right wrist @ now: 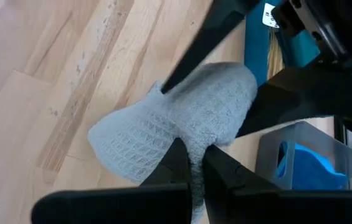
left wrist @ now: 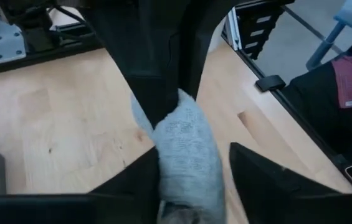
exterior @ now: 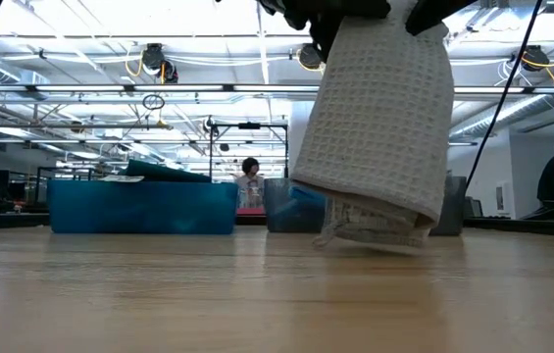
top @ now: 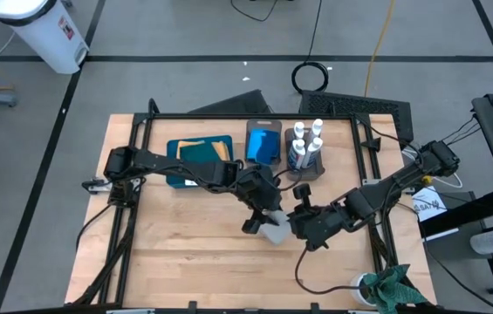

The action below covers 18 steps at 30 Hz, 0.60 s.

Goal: Pick & Place Kitchen Items
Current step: Put the gray microfiber towel into the blue bin

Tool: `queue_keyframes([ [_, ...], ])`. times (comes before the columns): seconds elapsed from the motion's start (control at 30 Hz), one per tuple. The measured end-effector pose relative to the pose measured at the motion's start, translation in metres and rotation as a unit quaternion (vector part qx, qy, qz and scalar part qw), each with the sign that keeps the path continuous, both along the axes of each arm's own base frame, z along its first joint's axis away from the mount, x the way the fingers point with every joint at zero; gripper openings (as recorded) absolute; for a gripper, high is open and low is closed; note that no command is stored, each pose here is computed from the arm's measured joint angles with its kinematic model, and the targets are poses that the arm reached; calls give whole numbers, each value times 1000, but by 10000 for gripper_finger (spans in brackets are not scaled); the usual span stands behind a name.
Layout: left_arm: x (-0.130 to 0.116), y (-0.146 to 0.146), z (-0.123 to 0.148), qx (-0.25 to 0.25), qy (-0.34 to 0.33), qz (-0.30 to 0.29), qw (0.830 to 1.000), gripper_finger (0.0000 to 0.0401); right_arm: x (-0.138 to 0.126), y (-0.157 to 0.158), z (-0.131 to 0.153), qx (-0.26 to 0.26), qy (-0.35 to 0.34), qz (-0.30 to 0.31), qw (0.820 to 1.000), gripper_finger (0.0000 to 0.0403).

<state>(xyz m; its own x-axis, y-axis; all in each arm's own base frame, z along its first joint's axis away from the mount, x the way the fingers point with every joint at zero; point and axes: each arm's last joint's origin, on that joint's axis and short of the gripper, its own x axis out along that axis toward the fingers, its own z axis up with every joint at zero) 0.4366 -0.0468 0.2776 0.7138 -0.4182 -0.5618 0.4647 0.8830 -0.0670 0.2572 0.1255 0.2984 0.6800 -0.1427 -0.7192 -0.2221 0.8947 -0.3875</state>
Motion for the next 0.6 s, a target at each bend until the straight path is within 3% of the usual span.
queue_keyframes([
  [0.27,0,4,0,-20,13,21,999,23,0,0,0,11,-1,-13,1000,5],
  [0.33,0,8,-1,-36,32,75,996,18,-1,-2,-1,10,-2,-40,999,16],
  [0.5,-17,14,9,-1,82,204,975,17,-16,-14,6,-15,-12,-112,994,69],
  [0.6,-34,19,25,11,80,272,959,17,-30,-21,14,1,-12,-140,990,101],
])
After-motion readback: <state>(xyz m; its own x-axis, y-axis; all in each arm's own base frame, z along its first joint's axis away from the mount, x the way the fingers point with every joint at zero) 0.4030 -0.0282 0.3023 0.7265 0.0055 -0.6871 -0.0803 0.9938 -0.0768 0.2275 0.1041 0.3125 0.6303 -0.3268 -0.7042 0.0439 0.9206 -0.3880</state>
